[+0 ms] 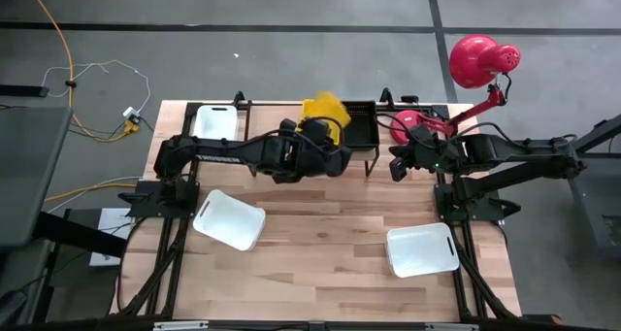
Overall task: Stack baskets on shelf by color
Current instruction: Stack the yellow bin into the yellow bin on the shelf
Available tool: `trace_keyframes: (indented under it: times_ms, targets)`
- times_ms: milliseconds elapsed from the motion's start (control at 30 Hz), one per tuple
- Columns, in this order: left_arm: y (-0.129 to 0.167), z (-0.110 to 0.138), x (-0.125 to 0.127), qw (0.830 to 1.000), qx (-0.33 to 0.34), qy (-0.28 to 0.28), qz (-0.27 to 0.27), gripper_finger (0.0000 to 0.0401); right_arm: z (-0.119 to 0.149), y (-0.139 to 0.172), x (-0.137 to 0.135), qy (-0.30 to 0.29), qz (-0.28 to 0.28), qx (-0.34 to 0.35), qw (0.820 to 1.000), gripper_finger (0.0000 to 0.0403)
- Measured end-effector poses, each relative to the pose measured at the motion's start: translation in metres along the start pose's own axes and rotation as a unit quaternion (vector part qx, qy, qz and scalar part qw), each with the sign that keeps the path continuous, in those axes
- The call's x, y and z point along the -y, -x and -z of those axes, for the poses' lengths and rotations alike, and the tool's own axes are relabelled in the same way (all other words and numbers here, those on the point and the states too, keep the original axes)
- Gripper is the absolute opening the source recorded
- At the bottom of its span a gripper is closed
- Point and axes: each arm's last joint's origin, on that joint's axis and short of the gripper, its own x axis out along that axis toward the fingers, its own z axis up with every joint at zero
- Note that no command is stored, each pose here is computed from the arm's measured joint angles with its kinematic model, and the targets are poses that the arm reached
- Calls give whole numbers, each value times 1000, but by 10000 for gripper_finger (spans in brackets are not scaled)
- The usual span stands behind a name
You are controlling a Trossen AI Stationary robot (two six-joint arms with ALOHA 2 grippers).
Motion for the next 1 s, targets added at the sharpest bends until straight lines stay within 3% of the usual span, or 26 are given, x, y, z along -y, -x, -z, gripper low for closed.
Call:
trace_keyframes:
  times_ms: [567,1000]
  targets:
    - [-5,-5,-5,999,-4,-46,-3,150,0,0,0,1,1,-1,1000,0]
    - [1,-48,-44,1000,9,-17,9,164,0,0,0,-1,0,1,1000,0]
